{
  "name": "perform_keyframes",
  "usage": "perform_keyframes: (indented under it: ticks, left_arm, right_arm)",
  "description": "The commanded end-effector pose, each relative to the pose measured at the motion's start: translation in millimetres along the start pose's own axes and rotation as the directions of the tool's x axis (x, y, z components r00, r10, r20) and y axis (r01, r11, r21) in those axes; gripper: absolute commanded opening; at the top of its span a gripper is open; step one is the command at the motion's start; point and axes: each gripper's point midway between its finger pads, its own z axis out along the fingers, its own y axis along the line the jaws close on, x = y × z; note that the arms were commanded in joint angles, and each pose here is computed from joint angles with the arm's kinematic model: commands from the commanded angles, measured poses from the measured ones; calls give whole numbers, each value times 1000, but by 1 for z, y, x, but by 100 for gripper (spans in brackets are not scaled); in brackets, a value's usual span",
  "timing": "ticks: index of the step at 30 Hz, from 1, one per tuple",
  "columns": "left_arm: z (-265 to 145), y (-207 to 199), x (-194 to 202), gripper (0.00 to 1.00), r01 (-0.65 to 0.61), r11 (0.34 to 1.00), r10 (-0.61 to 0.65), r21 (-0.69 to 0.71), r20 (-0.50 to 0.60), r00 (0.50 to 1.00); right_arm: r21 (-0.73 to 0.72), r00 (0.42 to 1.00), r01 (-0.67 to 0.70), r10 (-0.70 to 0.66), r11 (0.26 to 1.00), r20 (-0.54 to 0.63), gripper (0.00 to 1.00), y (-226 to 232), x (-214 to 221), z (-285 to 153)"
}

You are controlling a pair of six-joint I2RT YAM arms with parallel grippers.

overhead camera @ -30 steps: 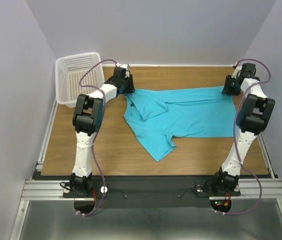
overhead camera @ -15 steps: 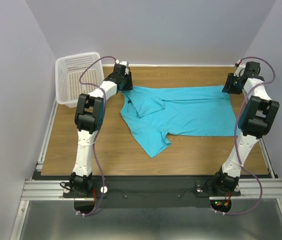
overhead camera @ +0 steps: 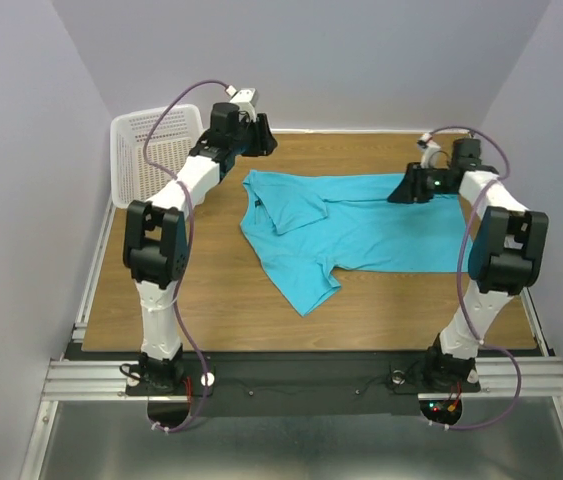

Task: Fold and stack the t-shirts
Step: Fold the tshirt

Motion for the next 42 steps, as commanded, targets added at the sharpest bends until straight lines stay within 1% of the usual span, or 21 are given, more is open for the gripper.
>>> perform_keyframes:
  ticks: [1,2,3,4,5,6,7,8,9,10,11,12,14,19,22,23,26,37,40,41,42]
  left_arm:
    - [-59,-50,-43,58,-109,985,87,133,160,983]
    - [-66,-53,-36,58,-115,983,93,140,155,984]
    - [-69,-46,-8,58,-96,986,82,134,102,991]
    - [-87,-54,-15,58,-106,983,86,148,137,987]
    - [-93,-54,-7,58,-102,984,82,145,133,988]
    - [-97,-47,24,58,-80,988,70,135,81,994]
    - [-111,-51,21,58,-85,987,71,137,102,992]
    - [-117,-47,29,58,-75,990,64,119,94,994]
    - [-122,-39,54,58,-57,993,52,103,51,997]
    - [-135,-43,52,58,-59,993,52,105,71,996]
    - [-140,-35,71,58,-44,996,40,80,44,998]
    - [-151,-38,67,58,-45,996,39,80,69,997]
    - [-160,-38,74,58,-35,996,30,77,68,997]
    - [-176,-35,95,58,-6,998,4,61,43,999]
    - [-180,-36,104,58,21,997,-24,70,36,999]
    - [-180,-36,106,58,28,997,-31,71,34,999]
    - [-182,-36,113,58,48,996,-50,79,30,998]
    - [-187,-35,128,58,79,994,-80,82,20,997]
    - [-188,-36,128,58,82,993,-84,89,21,996]
    - [-189,-37,127,58,81,993,-83,91,23,996]
    - [-189,-37,129,58,85,992,-87,91,18,996]
  right_arm:
    - [-248,994,79,-94,966,-49,47,84,14,37]
    - [-261,992,82,-104,962,-72,47,92,20,47]
    - [-289,985,110,-144,951,-99,47,111,26,60]
    - [-296,980,127,-165,947,-109,47,118,29,66]
    - [-287,973,153,-196,946,-125,47,120,33,76]
    - [-278,966,180,-224,944,-133,47,124,33,83]
    - [-272,954,221,-266,937,-140,47,135,29,96]
    - [-237,950,237,-276,942,-147,46,135,24,104]
    - [-161,954,204,-233,966,-190,46,124,29,118]
    - [-124,960,197,-217,972,-178,46,122,18,124]
    - [-66,969,154,-163,986,-186,45,115,16,129]
    - [-49,969,137,-144,989,-200,45,111,20,137]
    - [1,973,113,-110,994,-202,45,107,19,143]
    - [19,966,104,-96,994,-241,45,110,33,158]
    - [26,961,114,-103,993,-257,45,112,40,164]
    - [48,962,86,-70,995,-262,45,110,43,167]
    - [60,963,86,-67,995,-261,45,108,41,170]
    - [50,967,58,-43,997,-253,41,110,36,177]
    - [43,966,46,-33,998,-256,31,111,37,180]
    - [41,966,42,-30,998,-257,24,112,37,179]
    - [36,966,38,-27,999,-257,22,114,38,178]
